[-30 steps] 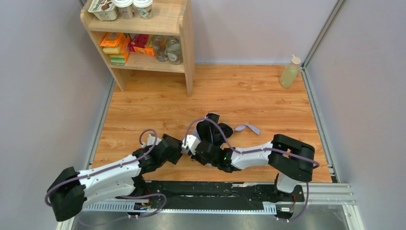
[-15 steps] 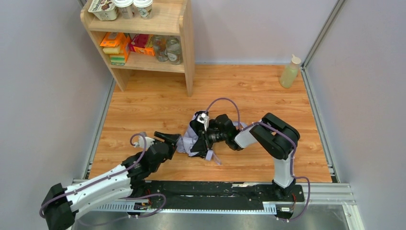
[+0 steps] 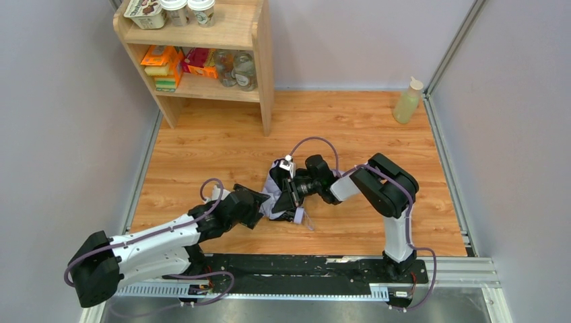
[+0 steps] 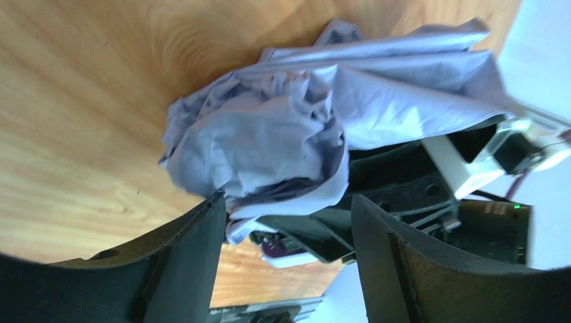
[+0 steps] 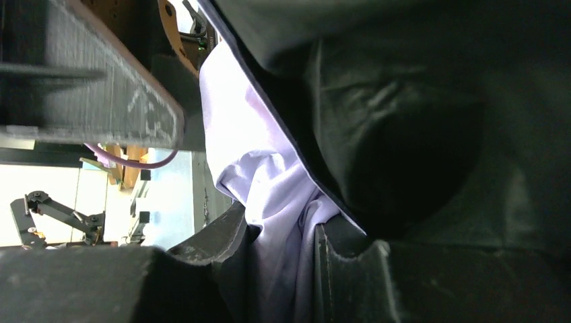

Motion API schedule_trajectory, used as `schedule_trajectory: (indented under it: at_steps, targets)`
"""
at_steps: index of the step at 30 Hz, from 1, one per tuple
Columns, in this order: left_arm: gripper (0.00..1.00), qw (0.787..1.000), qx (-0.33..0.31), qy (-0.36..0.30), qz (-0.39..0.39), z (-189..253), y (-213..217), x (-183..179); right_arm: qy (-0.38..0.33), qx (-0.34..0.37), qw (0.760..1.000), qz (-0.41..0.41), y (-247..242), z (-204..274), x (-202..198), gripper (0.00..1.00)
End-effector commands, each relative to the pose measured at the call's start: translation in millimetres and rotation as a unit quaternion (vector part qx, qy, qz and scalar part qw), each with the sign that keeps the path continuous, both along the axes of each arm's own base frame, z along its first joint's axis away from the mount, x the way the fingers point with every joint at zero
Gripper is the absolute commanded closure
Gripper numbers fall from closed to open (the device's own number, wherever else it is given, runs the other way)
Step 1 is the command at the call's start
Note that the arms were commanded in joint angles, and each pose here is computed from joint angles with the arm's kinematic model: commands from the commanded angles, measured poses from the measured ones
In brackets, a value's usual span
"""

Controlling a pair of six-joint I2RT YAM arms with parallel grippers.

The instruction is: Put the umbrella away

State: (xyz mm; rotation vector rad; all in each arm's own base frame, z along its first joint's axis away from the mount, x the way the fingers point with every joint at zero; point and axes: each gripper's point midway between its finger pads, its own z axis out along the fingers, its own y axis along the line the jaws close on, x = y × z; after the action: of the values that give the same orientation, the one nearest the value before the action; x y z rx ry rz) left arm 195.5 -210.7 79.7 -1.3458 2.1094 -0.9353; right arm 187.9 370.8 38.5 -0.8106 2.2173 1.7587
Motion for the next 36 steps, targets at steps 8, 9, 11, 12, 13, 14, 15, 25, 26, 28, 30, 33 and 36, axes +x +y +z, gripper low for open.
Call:
schedule_trajectory:
  at_steps: [8, 9, 11, 12, 13, 14, 15, 25, 26, 28, 30, 33, 36]
  targets:
    - [0.24, 0.995, 0.015, 0.086, 0.047, -3, -5, -8, 0.076, -0.148, 0.986, -0.030, -37, -65, -21, 1.00]
    - [0.24, 0.994, 0.012, 0.093, 0.047, -8, -10, -7, 0.078, -0.149, 0.985, -0.029, -38, -66, -22, 1.00]
    - [0.24, 0.993, 0.015, 0.097, 0.064, -21, -7, -4, 0.075, -0.146, 0.986, -0.029, -37, -64, -21, 1.00]
    - [0.23, 0.992, 0.022, 0.100, 0.072, -30, -2, -4, 0.075, -0.145, 0.986, -0.026, -37, -64, -22, 1.00]
    - [0.23, 0.991, 0.027, 0.098, 0.086, -38, -1, 1, 0.075, -0.144, 0.986, -0.023, -37, -64, -24, 1.00]
    - [0.23, 0.990, 0.039, 0.095, 0.092, -47, 5, 5, 0.074, -0.145, 0.986, -0.022, -37, -64, -25, 1.00]
    - [0.23, 0.988, 0.052, 0.105, 0.097, -58, 7, 4, 0.075, -0.145, 0.986, -0.019, -37, -65, -26, 1.00]
    - [0.59, 0.978, 0.118, 0.155, 0.069, -128, 30, -27, 0.056, -0.138, 0.989, 0.022, -29, -53, -41, 1.00]
    - [0.69, 0.980, 0.124, 0.143, 0.067, -127, 32, -26, 0.048, -0.136, 0.989, 0.023, -28, -50, -40, 1.00]
    - [0.86, 0.980, 0.129, 0.136, 0.059, -127, 37, -30, 0.032, -0.135, 0.990, 0.023, -26, -41, -38, 1.00]
    - [1.00, 0.979, 0.134, 0.139, 0.056, -127, 41, -34, 0.006, -0.143, 0.990, 0.017, -24, -27, -29, 0.93]
    - [1.00, 0.978, 0.140, 0.145, 0.049, -128, 42, -37, -0.068, -0.164, 0.984, 0.001, -20, 4, -14, 0.54]
    - [1.00, 0.978, 0.136, 0.154, 0.044, -129, 38, -39, -0.160, -0.185, 0.970, -0.016, -20, 36, -3, 0.24]
